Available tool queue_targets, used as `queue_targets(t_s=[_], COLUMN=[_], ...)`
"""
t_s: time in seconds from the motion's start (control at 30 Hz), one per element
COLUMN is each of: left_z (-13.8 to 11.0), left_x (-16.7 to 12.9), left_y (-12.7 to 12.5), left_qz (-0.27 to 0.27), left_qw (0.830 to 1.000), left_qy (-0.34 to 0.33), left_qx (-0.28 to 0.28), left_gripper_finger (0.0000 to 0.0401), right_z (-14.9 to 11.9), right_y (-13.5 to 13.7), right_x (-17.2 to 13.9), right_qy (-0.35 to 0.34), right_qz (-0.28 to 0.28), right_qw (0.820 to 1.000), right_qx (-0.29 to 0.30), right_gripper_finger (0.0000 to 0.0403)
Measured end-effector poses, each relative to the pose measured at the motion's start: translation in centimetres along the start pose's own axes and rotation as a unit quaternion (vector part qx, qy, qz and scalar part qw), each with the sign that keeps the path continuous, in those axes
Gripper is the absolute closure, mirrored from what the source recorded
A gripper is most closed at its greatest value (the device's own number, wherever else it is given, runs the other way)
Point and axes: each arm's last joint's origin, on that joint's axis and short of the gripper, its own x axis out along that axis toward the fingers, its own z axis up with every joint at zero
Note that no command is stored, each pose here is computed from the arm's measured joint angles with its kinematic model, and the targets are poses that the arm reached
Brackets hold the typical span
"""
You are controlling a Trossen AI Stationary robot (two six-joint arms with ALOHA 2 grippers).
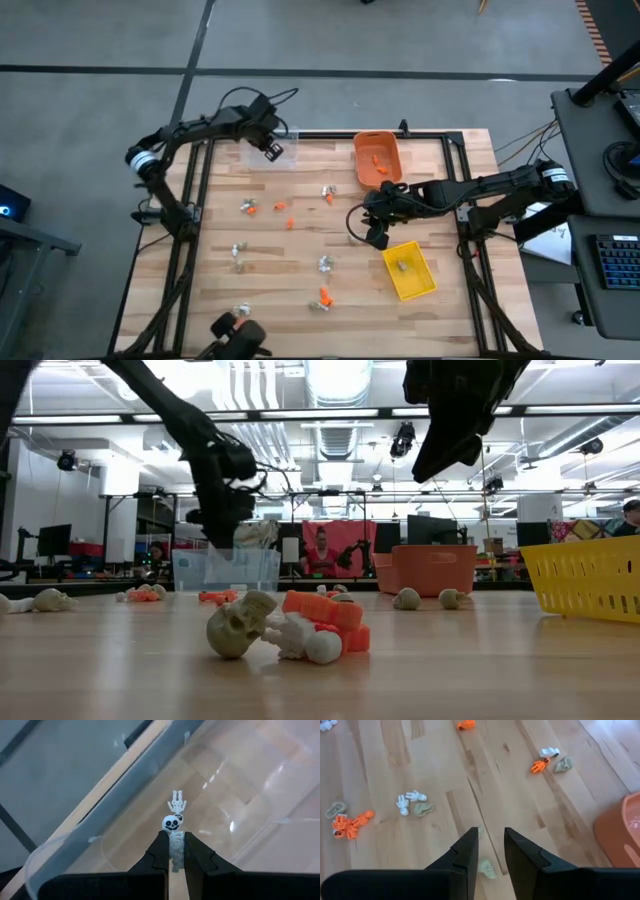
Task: Sort Halloween decoration
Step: Put the white skeleton toy into the transparent bin
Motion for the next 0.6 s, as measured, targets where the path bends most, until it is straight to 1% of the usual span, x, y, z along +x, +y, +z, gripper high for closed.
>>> queue_targets(t_s=[0.2,0.37,0.43,0.6], left_z=[0.7,0.7,0.7,0.6], left_x=[2.3,2.9,2.9,2.9], left_y=[0.0,-0.1,-0.1,0.1], left_qz=[-0.005,-0.007,-0.005,0.019], left_qw=[0.998,0.997,0.997,0.996], left_qy=[0.054,0.07,0.07,0.076], left_qx=[0.024,0.033,0.034,0.031], left_gripper_finger=[0.0401,0.0399,0.0392,0.0363], right_z=[0.0,0.0,0.0,0.1], right_y=[0.0,0.0,0.0,0.0], right_x=[0.0,0.0,0.0,0.0], right_qy=[0.0,0.0,0.0,-0.004], right_qz=[0.0,0.0,0.0,0.002], right_qw=[1.0,1.0,1.0,1.0], right_qx=[0.0,0.001,0.001,0.002], right_gripper_finger=[0.032,0.0327,0.0328,0.0323])
